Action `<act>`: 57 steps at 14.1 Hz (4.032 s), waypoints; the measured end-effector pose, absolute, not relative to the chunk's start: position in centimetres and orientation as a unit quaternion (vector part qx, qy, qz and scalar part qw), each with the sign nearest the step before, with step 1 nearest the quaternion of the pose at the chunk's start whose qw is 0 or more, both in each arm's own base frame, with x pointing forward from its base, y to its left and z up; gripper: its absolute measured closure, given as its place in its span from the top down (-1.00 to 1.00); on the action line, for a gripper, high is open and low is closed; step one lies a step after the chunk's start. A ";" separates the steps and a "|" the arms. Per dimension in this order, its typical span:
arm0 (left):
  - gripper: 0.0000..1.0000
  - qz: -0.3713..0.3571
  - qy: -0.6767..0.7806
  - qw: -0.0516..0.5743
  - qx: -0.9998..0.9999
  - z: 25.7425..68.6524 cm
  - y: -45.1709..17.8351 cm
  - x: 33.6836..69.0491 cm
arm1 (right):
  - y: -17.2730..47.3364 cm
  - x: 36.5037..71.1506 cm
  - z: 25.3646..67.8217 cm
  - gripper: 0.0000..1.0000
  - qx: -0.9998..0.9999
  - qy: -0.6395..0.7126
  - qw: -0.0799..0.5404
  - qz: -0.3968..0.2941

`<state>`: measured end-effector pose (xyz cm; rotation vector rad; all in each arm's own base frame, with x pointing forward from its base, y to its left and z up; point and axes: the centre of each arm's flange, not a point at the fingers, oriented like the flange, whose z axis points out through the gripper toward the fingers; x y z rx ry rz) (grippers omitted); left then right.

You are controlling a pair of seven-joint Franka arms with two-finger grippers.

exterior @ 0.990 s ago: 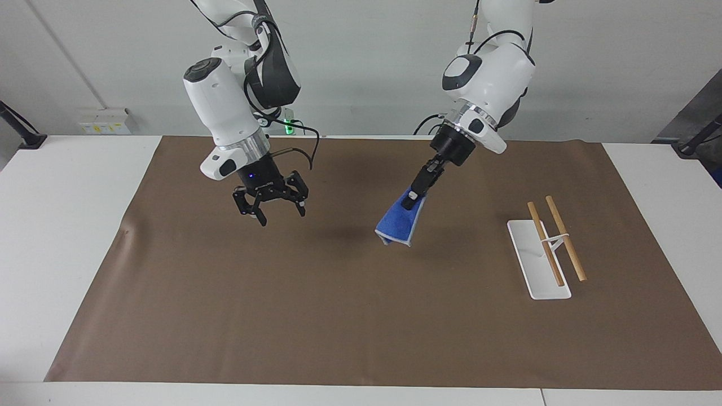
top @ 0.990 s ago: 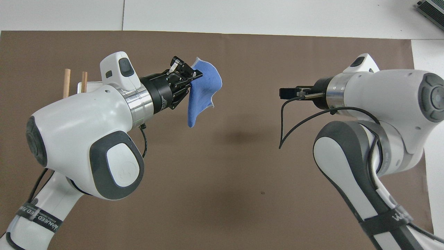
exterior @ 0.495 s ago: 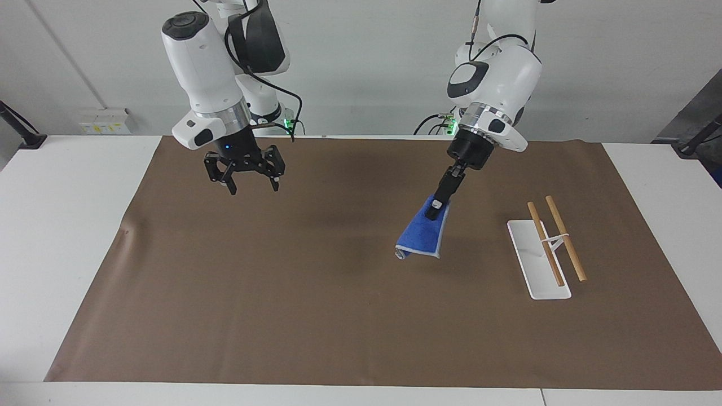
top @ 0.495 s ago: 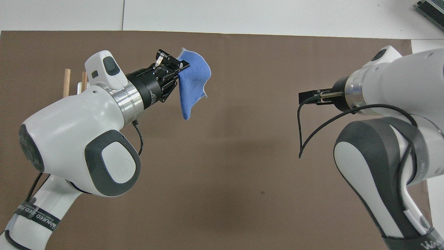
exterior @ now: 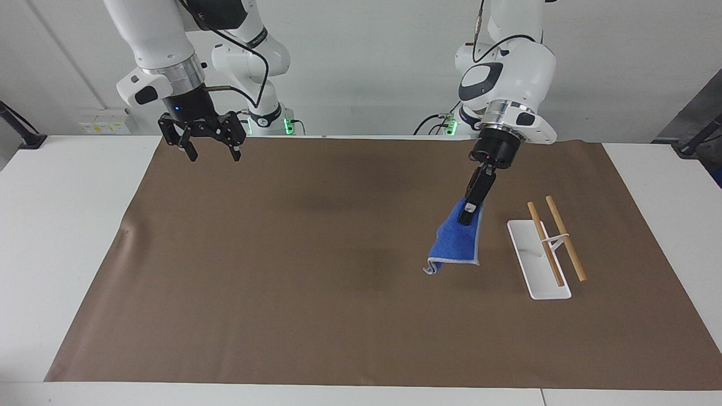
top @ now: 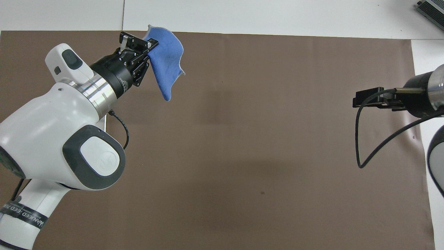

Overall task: Right arm passes towel to left arm to hang
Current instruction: 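Carry the towel toward the sticks while the right gripper withdraws, then drape the towel over the wooden sticks with the left gripper, then open the left gripper and release the towel onto the sticks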

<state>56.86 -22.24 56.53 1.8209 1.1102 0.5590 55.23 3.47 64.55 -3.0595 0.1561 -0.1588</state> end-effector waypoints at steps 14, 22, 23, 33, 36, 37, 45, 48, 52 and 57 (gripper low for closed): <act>-0.96 0.249 0.417 0.405 0.775 55.0 -16.9 58.0 | -1.7 53.6 66.1 1.00 -0.997 0.073 0.007 -0.022; -0.96 0.246 0.493 0.365 0.750 51.5 -8.0 57.4 | -0.3 53.5 65.8 1.00 -0.998 0.059 0.007 -0.015; -0.96 0.244 0.508 0.363 0.742 51.2 -6.8 57.4 | -0.4 53.5 65.8 1.00 -0.998 0.059 0.007 -0.014; -0.96 0.243 0.587 0.327 0.699 47.9 2.2 56.8 | -0.2 53.3 65.5 1.00 -0.998 0.058 0.007 -0.004; -0.96 0.250 0.604 0.321 0.686 47.8 4.8 56.5 | -0.8 53.3 65.5 1.00 -0.998 0.063 0.007 -0.004; -0.96 0.249 0.606 0.321 0.684 47.7 4.9 56.5 | -0.8 53.3 65.5 1.00 -0.998 0.063 0.007 -0.004; -0.96 0.245 0.660 0.313 0.637 46.8 9.7 55.6 | -1.7 53.2 65.2 1.00 -0.997 0.072 0.006 -0.001; -0.96 0.236 0.665 0.308 0.638 45.8 9.5 55.3 | -1.6 53.1 65.5 1.00 -0.997 0.071 0.007 -0.003; -0.63 0.220 0.685 0.309 0.622 44.8 9.3 54.9 | -1.8 52.4 66.6 1.00 -0.997 0.072 0.008 -0.014; 0.06 0.217 0.717 0.311 0.584 44.9 11.7 54.4 | -1.7 52.1 66.6 1.00 -0.997 0.070 0.008 -0.010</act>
